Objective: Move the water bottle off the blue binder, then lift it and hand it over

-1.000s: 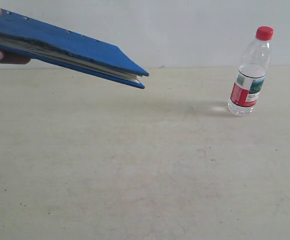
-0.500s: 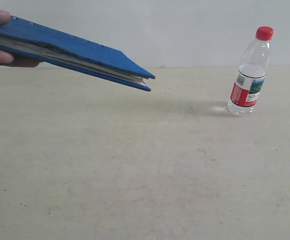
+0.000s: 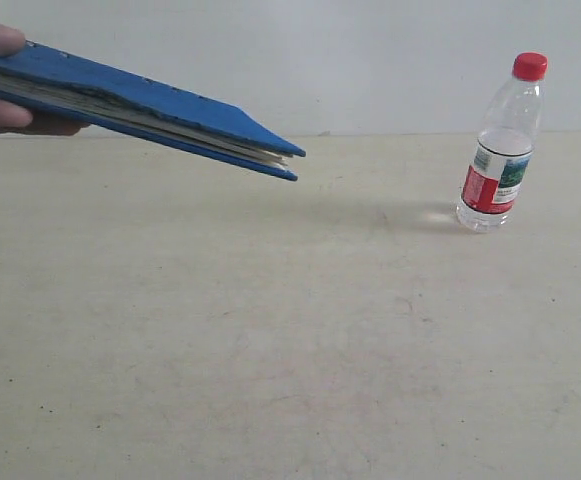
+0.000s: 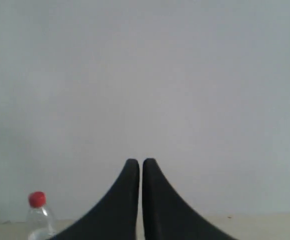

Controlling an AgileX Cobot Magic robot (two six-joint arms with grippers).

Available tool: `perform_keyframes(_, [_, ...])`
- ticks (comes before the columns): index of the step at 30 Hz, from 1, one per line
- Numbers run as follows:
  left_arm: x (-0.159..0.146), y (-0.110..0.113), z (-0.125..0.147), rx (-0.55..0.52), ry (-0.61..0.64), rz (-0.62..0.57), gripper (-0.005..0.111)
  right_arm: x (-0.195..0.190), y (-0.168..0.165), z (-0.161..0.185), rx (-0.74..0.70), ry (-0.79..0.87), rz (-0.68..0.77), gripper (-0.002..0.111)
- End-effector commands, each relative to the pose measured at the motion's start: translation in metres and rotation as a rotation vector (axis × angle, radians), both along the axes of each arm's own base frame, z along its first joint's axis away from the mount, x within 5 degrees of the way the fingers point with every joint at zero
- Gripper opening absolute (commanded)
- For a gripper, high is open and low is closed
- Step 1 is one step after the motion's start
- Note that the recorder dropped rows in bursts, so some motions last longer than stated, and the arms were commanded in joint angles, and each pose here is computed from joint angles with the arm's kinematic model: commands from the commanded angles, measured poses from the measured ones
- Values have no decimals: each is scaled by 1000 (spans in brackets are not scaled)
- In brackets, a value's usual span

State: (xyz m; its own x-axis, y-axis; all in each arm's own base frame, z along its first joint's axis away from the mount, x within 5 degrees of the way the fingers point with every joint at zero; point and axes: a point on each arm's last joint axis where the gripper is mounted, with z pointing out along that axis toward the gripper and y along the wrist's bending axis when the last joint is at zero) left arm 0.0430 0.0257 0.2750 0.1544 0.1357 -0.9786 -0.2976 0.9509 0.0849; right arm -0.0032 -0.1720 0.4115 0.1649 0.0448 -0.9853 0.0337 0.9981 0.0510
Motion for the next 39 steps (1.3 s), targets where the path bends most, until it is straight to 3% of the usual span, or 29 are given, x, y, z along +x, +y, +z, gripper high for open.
perform_keyframes(1, [-1,-1,1,6,-8,-13,4,3,-4,4,73,8,135,0])
perform_keyframes(4, [-1,-1,1,6,-8,-13,4,4,13,-2,165,94,352,0])
perform_keyframes(9, [-1,-1,1,6,-8,-13,4,-17,63,-20,266,396,977,0])
perform_keyframes(13, [-1,-1,1,6,-8,-13,4,-36,97,-40,335,680,1258,0])
perform_keyframes(15, [-1,-1,1,6,-8,-13,4,-42,113,-39,422,701,1399,0])
perform_keyframes(19, [-1,-1,1,7,-8,-14,4,-43,151,-43,575,563,1669,0])
perform_keyframes(24, [-1,-1,1,7,-8,-14,4,-30,196,-67,617,499,1768,0])
perform_keyframes(29, [-1,-1,1,7,-8,-16,4,-13,217,-84,499,462,1629,0])
perform_keyframes(30, [-1,-1,1,7,-8,-16,4,-7,219,-87,425,403,1572,0])
perform_keyframes(33, [-1,-1,1,7,-8,-16,4,3,221,-101,10,203,1438,0])
perform_keyframes(35, [-1,0,1,5,-7,-7,4,7,219,-111,-205,187,1371,0])
perform_keyframes(39, [-1,0,1,5,-7,-7,4,5,218,-121,-220,323,1388,0])
